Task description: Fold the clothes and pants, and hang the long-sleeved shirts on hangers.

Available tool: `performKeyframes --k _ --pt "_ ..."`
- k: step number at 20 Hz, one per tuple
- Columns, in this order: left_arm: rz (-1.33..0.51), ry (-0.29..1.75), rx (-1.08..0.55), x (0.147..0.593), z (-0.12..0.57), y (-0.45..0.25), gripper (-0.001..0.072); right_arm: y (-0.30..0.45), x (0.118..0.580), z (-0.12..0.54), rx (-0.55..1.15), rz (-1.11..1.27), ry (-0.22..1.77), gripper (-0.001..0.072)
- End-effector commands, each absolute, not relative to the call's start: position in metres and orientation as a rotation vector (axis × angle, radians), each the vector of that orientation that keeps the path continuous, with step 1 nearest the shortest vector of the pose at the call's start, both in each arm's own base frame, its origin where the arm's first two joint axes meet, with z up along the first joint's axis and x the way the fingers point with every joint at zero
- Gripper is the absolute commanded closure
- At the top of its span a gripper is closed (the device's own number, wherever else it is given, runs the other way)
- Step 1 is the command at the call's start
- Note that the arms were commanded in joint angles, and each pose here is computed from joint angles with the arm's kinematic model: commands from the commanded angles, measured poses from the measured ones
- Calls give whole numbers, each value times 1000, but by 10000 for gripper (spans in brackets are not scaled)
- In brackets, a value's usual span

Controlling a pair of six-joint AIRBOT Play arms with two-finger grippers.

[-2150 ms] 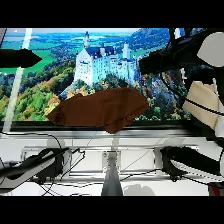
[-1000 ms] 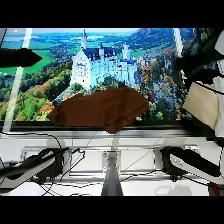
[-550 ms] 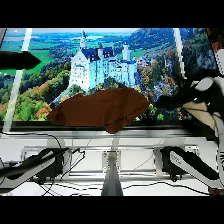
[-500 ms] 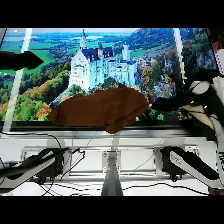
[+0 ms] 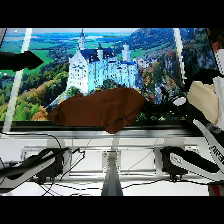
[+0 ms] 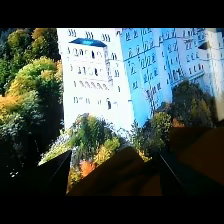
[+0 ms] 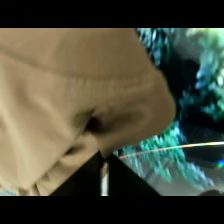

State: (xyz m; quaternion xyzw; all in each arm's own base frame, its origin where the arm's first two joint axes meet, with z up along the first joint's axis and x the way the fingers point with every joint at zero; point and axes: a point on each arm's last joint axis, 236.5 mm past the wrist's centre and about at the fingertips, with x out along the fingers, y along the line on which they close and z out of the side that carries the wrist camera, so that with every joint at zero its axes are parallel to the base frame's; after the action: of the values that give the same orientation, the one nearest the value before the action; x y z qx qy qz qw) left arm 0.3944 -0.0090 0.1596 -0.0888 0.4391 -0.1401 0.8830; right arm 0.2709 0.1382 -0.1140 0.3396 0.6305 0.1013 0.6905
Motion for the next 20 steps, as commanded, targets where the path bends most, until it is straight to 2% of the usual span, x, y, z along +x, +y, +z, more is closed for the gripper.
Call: performKeyframes --k 1,3,5,7,9,12,16,20 --pt "-291 914 -183 395 159 -9 115 134 305 -105 723 218 1308 701" --pt "-290 913 -183 395 160 -8 115 124 343 -73 588 260 1208 701" --pt "-289 914 -181 395 159 -8 115 104 381 -29 368 286 1097 701" --pt "-288 915 -180 394 159 -8 115 69 413 19 154 230 1013 701" --pt "-289 916 -181 394 159 -8 115 29 431 66 15 153 960 701" --pt "-292 924 -180 393 158 -8 115 -23 437 109 -54 41 928 701" --pt "-294 976 -180 385 143 -9 117 -61 430 103 -18 -39 964 701" --pt "-359 1185 -237 348 63 -39 132 -65 424 88 -3 -46 998 701"
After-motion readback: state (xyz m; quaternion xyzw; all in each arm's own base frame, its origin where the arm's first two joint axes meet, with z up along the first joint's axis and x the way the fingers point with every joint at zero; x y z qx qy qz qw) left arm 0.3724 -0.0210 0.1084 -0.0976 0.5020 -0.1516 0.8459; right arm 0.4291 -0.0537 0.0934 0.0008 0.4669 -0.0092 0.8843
